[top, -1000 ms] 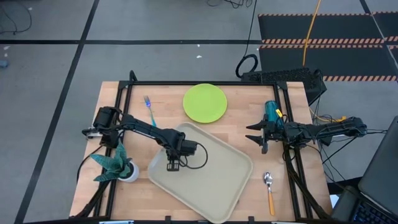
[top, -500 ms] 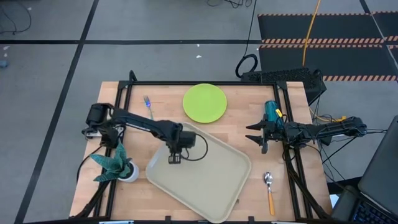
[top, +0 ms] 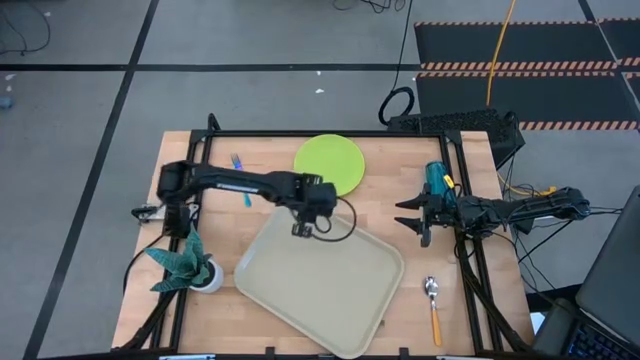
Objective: Pick and place plate/cup/fork/spoon on tray
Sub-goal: Move the gray serving tray to the center of the table
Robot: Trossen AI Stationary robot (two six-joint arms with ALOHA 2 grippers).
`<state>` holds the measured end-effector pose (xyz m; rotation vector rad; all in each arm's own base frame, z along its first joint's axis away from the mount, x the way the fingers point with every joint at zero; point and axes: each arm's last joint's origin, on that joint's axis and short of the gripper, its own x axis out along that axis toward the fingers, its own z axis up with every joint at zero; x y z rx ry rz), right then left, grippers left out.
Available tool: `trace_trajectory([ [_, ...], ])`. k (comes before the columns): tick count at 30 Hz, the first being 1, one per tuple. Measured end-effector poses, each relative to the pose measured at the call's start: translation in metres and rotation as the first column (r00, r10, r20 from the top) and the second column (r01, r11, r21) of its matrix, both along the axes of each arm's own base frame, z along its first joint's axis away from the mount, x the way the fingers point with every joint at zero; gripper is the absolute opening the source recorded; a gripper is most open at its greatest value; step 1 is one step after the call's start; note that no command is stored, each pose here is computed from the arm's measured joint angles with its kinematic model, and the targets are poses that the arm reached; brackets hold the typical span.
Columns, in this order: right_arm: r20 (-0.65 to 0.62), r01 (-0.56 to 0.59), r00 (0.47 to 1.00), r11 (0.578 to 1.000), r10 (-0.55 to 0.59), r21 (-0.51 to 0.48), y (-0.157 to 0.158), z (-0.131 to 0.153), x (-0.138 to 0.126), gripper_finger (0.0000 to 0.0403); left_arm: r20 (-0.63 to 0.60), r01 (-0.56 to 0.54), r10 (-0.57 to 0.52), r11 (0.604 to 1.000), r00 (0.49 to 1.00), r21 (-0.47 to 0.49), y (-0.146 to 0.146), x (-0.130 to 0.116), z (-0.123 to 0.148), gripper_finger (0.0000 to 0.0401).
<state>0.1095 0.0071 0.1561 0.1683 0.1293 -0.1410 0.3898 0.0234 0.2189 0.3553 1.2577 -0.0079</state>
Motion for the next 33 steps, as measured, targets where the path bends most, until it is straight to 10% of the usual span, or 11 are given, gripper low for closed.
trace_trajectory([
  [10, -0.028, 0.000, 1.000, 1.000, 0.000, 0.023, 0.000, -0.003, 0.000, 0.0199, 0.066, 0.059, -0.058, 0.998, 0.996, -0.018, 0.009, 0.029, 0.008, 0.0210],
  [33, -0.045, 0.008, 0.999, 0.998, -0.005, 0.064, 0.000, -0.005, 0.001, 0.0199, -0.113, 0.064, -0.078, 0.991, 0.991, -0.120, 0.041, 0.052, -0.056, 0.0145],
])
